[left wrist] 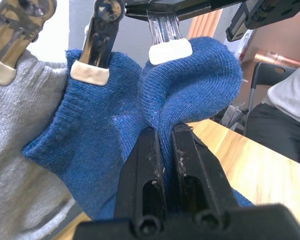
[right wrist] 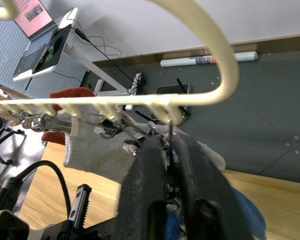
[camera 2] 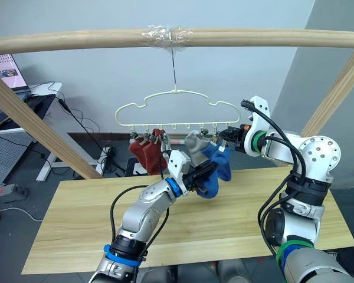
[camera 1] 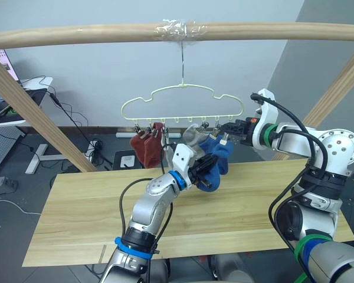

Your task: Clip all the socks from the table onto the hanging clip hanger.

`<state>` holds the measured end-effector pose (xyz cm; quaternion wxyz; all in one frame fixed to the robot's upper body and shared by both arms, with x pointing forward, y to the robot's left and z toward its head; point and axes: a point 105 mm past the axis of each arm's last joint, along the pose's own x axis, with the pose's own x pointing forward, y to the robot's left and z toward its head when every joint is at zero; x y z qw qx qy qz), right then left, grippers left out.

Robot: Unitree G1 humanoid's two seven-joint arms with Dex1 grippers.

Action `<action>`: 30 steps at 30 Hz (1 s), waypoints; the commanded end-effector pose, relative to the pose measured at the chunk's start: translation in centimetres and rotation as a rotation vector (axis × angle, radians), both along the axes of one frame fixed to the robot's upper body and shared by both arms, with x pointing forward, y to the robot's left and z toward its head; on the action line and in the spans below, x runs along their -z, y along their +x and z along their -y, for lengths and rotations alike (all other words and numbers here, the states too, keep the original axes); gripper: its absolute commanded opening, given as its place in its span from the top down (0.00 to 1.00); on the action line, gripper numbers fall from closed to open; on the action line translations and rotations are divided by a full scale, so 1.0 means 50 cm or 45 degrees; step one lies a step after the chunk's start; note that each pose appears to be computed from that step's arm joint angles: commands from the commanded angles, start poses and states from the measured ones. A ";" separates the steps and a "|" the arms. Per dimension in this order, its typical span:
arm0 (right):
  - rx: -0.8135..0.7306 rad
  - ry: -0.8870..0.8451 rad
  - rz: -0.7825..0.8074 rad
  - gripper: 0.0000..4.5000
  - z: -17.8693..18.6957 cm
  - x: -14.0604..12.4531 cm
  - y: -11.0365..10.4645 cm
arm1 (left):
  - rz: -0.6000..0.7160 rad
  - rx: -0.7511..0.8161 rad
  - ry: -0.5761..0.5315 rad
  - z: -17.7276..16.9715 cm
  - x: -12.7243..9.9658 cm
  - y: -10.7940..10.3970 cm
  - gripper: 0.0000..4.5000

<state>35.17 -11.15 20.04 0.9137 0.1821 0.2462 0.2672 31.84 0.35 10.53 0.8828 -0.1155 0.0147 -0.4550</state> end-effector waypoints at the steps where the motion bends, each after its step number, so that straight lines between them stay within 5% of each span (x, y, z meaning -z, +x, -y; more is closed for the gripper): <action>1: -0.024 0.021 0.039 0.57 0.003 -0.018 -0.008 | 0.073 0.044 -0.066 0.013 -0.038 -0.010 1.00; 2: -0.028 0.026 0.046 0.49 0.005 -0.020 -0.009 | 0.066 0.062 -0.087 0.015 -0.042 -0.014 1.00; 8: -0.071 0.092 0.181 0.03 0.038 -0.061 -0.044 | -0.018 0.168 -0.107 0.027 -0.033 -0.040 0.61; 13: -0.042 0.015 0.254 0.00 0.069 -0.042 -0.083 | -0.038 0.128 -0.016 0.017 -0.002 -0.032 0.28; 17: 0.057 -0.095 0.214 0.00 0.101 0.042 -0.106 | -0.051 0.081 0.092 -0.022 0.037 -0.034 0.01; 25: 0.129 -0.646 0.378 0.00 0.162 0.215 -0.128 | -0.131 -0.321 0.398 -0.210 0.149 -0.048 0.00; 30: 0.256 -0.775 0.391 0.00 0.199 0.290 -0.144 | -0.195 -0.591 0.683 -0.355 0.225 -0.087 0.00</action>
